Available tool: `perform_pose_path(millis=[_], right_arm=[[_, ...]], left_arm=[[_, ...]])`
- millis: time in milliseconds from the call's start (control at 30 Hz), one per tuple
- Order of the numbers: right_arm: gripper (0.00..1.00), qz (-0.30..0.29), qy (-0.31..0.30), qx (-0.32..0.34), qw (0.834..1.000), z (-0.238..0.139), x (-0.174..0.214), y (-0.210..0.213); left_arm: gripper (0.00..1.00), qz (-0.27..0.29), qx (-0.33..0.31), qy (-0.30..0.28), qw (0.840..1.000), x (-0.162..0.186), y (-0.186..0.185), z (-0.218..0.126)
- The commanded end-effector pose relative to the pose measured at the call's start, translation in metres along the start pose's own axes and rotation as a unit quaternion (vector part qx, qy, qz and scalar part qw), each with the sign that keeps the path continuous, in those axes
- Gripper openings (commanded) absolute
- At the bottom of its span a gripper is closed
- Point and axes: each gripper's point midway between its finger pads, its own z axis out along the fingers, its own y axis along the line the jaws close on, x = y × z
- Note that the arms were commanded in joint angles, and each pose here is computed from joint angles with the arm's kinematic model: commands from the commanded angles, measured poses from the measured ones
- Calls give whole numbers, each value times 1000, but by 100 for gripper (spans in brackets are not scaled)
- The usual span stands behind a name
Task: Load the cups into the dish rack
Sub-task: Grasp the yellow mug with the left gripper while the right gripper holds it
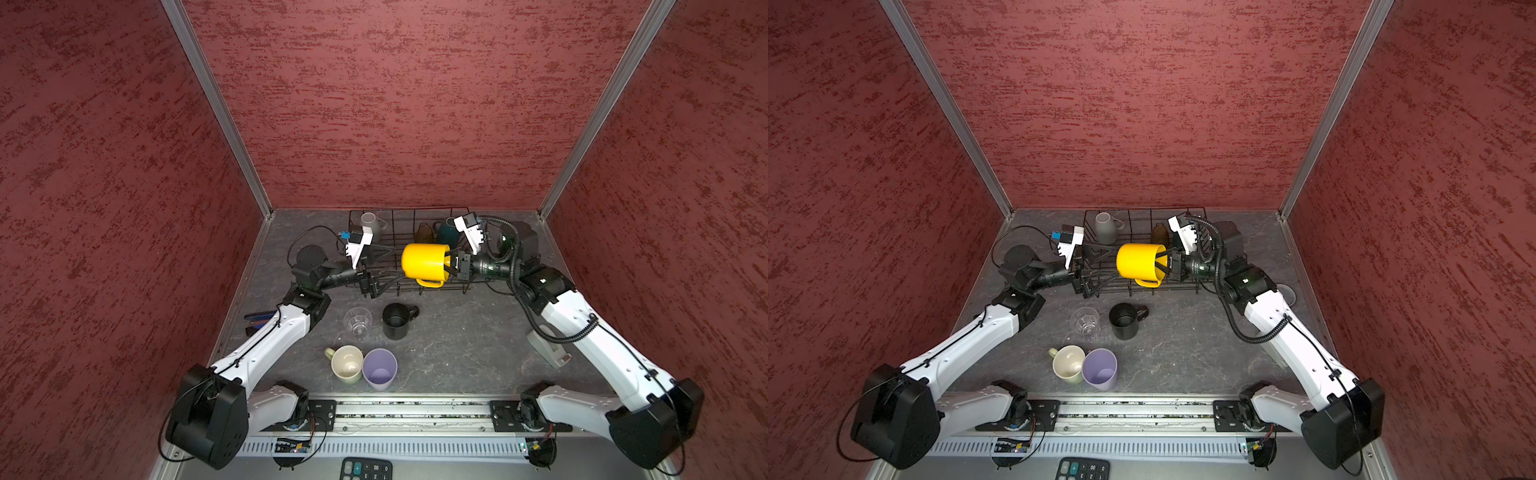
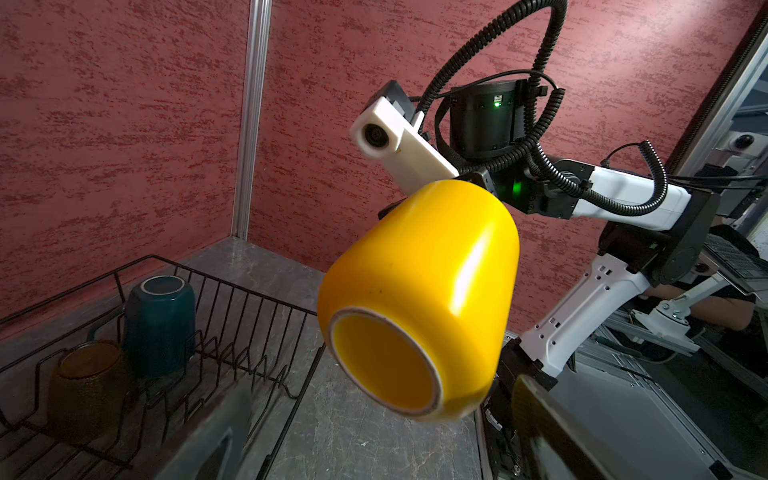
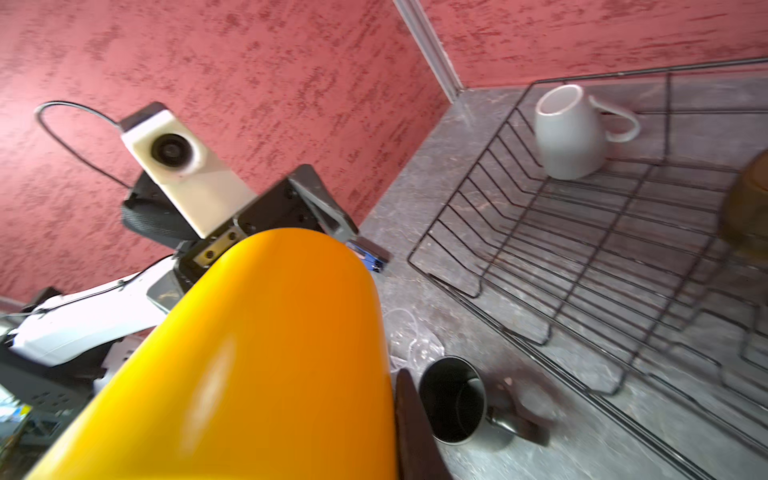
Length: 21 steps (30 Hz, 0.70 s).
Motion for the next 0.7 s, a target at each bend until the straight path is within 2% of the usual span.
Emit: perform_pose_path(millis=[0,367,667], right_arm=[[0,-41,-26,-71,996,-4,-16,32],[0,-33,-29,-106,993,1,-12,38],[0,-30,-18,-117,993,10,-9,37]], left_arm=[[98,40,35,-12,999,-18,-15,6],[97,48,97,-3,994,-13,-35,22],[92,55,134,-1,990,-13,-45,32]])
